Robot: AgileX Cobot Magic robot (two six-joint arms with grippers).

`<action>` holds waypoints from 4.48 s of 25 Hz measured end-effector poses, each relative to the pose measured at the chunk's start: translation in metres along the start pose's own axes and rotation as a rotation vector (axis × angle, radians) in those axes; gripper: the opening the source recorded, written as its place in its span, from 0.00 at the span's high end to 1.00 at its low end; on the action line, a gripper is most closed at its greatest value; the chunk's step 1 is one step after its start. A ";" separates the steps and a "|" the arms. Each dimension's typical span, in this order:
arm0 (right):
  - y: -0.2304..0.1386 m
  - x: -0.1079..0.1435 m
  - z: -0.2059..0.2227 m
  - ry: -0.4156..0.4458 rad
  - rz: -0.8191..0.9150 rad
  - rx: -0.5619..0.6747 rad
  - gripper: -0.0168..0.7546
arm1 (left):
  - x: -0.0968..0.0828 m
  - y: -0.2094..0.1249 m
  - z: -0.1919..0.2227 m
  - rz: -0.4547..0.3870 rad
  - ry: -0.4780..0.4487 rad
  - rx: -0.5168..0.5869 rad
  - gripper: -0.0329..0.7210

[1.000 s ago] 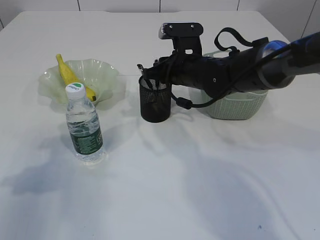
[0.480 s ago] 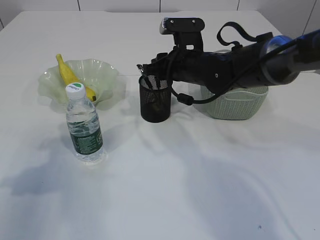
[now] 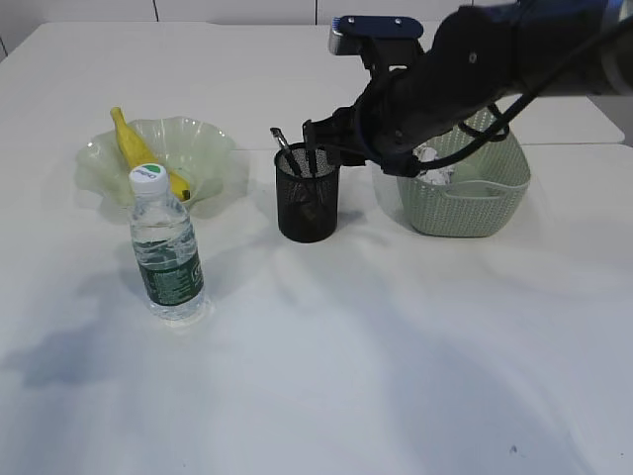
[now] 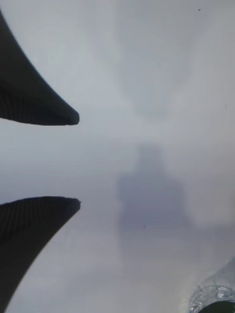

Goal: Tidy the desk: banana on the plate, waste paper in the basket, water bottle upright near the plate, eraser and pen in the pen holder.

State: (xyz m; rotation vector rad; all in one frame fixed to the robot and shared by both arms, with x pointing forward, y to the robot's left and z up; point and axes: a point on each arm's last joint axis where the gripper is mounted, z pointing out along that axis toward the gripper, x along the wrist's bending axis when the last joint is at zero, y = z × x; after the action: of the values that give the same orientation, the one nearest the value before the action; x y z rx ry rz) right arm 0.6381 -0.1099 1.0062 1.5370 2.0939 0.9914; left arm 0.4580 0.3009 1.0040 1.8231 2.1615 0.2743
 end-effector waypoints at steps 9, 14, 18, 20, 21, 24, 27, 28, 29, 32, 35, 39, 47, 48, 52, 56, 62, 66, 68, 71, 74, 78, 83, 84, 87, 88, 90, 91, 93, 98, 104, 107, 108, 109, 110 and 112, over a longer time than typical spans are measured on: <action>0.033 0.006 -0.055 -0.021 -0.025 0.210 0.62 | 0.000 0.003 0.000 0.000 -0.003 -0.033 0.49; 0.034 -0.001 -0.065 -0.063 -0.051 0.265 0.61 | 0.000 0.004 0.000 0.000 -0.004 -0.040 0.44; 0.032 -0.020 -0.068 -0.096 -0.029 0.321 0.61 | 0.000 0.003 0.000 0.002 -0.002 -0.032 0.43; 0.032 -0.032 -0.070 -0.114 -0.017 0.331 0.61 | 0.000 0.001 -0.002 0.003 0.000 -0.026 0.43; 0.032 -0.038 -0.071 -0.124 -0.008 0.340 0.61 | 0.000 0.001 -0.005 0.006 0.000 -0.035 0.43; 0.030 -0.056 -0.075 -0.150 0.020 0.369 0.61 | 0.000 -0.001 -0.015 0.011 -0.003 -0.070 0.43; 0.027 -0.067 -0.079 -0.167 0.029 0.393 0.61 | 0.001 -0.005 -0.025 0.019 -0.001 -0.090 0.43; 0.025 -0.068 -0.080 -0.170 0.029 0.399 0.61 | 0.001 -0.006 -0.028 0.023 0.002 -0.096 0.43; 0.021 -0.069 -0.080 -0.171 0.029 0.411 0.61 | 0.001 -0.008 -0.031 0.027 0.006 -0.096 0.43; 0.009 -0.068 -0.085 -0.162 0.034 0.425 0.61 | 0.002 -0.013 -0.040 0.034 0.009 -0.111 0.43; -0.006 -0.066 -0.091 -0.153 0.038 0.438 0.61 | 0.003 -0.020 -0.051 0.037 0.008 -0.124 0.44; -0.028 -0.066 -0.105 -0.160 0.018 0.438 0.61 | 0.004 -0.032 -0.071 0.043 0.006 -0.165 0.44; -0.045 -0.057 -0.160 -0.149 -0.016 0.351 0.61 | 0.009 -0.069 -0.113 0.060 0.010 -0.286 0.45; -0.044 -0.056 -0.169 -0.151 -0.018 0.329 0.61 | 0.010 -0.074 -0.117 0.063 0.014 -0.299 0.45; -0.040 -0.053 -0.203 -0.171 -0.042 0.255 0.61 | 0.013 -0.095 -0.132 0.064 0.008 -0.342 0.45; -0.042 -0.050 -0.232 -0.188 -0.055 0.218 0.61 | 0.015 -0.111 -0.141 0.064 0.005 -0.364 0.45; -0.049 -0.046 -0.267 -0.194 -0.037 0.186 0.61 | 0.017 -0.123 -0.146 0.065 0.003 -0.379 0.45; -0.060 -0.043 -0.291 -0.200 -0.002 0.161 0.61 | 0.018 -0.132 -0.150 0.065 0.001 -0.396 0.45; -0.069 -0.041 -0.302 -0.201 0.015 0.150 0.61 | 0.019 -0.138 -0.153 0.066 -0.003 -0.424 0.45; -0.087 -0.039 -0.318 -0.204 0.032 0.148 0.61 | 0.021 -0.151 -0.158 0.067 -0.008 -0.460 0.45; -0.111 -0.038 -0.334 -0.207 0.040 0.152 0.61 | 0.023 -0.165 -0.163 0.068 -0.016 -0.515 0.45; -0.143 -0.038 -0.360 -0.237 0.031 0.086 0.61 | 0.025 -0.183 -0.170 0.070 -0.028 -0.608 0.45; -0.181 -0.037 -0.389 -0.267 0.024 -0.045 0.61 | 0.027 -0.196 -0.173 0.071 -0.037 -0.669 0.45; -0.187 -0.037 -0.393 -0.275 0.021 -0.065 0.61 | 0.027 -0.196 -0.173 0.071 -0.037 -0.672 0.45; -0.205 -0.039 -0.402 -0.301 0.014 -0.121 0.61 | 0.025 -0.197 -0.173 0.072 -0.058 -0.668 0.45; -0.210 -0.039 -0.403 -0.306 0.013 -0.131 0.61 | 0.025 -0.197 -0.173 0.072 -0.060 -0.668 0.45; -0.218 -0.039 -0.406 -0.307 0.013 -0.158 0.61 | 0.025 -0.197 -0.173 0.074 -0.061 -0.668 0.45; -0.222 -0.039 -0.407 -0.304 0.014 -0.172 0.61 | 0.025 -0.197 -0.173 0.077 -0.060 -0.668 0.45; -0.233 -0.038 -0.409 -0.292 0.019 -0.200 0.61 | 0.025 -0.198 -0.171 0.079 -0.061 -0.669 0.45; -0.259 -0.038 -0.403 -0.275 0.024 -0.237 0.61 | 0.028 -0.208 -0.149 0.080 -0.059 -0.654 0.45; -0.283 -0.041 -0.381 -0.273 0.026 -0.211 0.61 | 0.026 -0.208 -0.131 0.101 -0.077 -0.591 0.45; -0.287 -0.043 -0.371 -0.275 0.028 -0.173 0.61 | 0.025 -0.208 -0.131 0.114 -0.081 -0.589 0.45; -0.287 -0.043 -0.371 -0.275 0.028 -0.171 0.61 | 0.025 -0.208 -0.131 0.120 -0.079 -0.590 0.45; -0.287 -0.043 -0.370 -0.275 0.028 -0.167 0.61 | 0.025 -0.208 -0.131 0.126 -0.077 -0.590 0.45; -0.288 -0.043 -0.369 -0.277 0.027 -0.165 0.61 | 0.025 -0.208 -0.131 0.133 -0.075 -0.590 0.45; -0.287 -0.044 -0.369 -0.278 0.025 -0.174 0.61 | 0.025 -0.207 -0.131 0.142 -0.072 -0.594 0.45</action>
State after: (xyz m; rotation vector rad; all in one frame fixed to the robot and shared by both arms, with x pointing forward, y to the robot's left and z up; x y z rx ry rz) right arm 0.2194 -0.3167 1.0501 1.5187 1.7557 0.8855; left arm 0.2170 0.2952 1.0546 1.5994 1.6575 0.7746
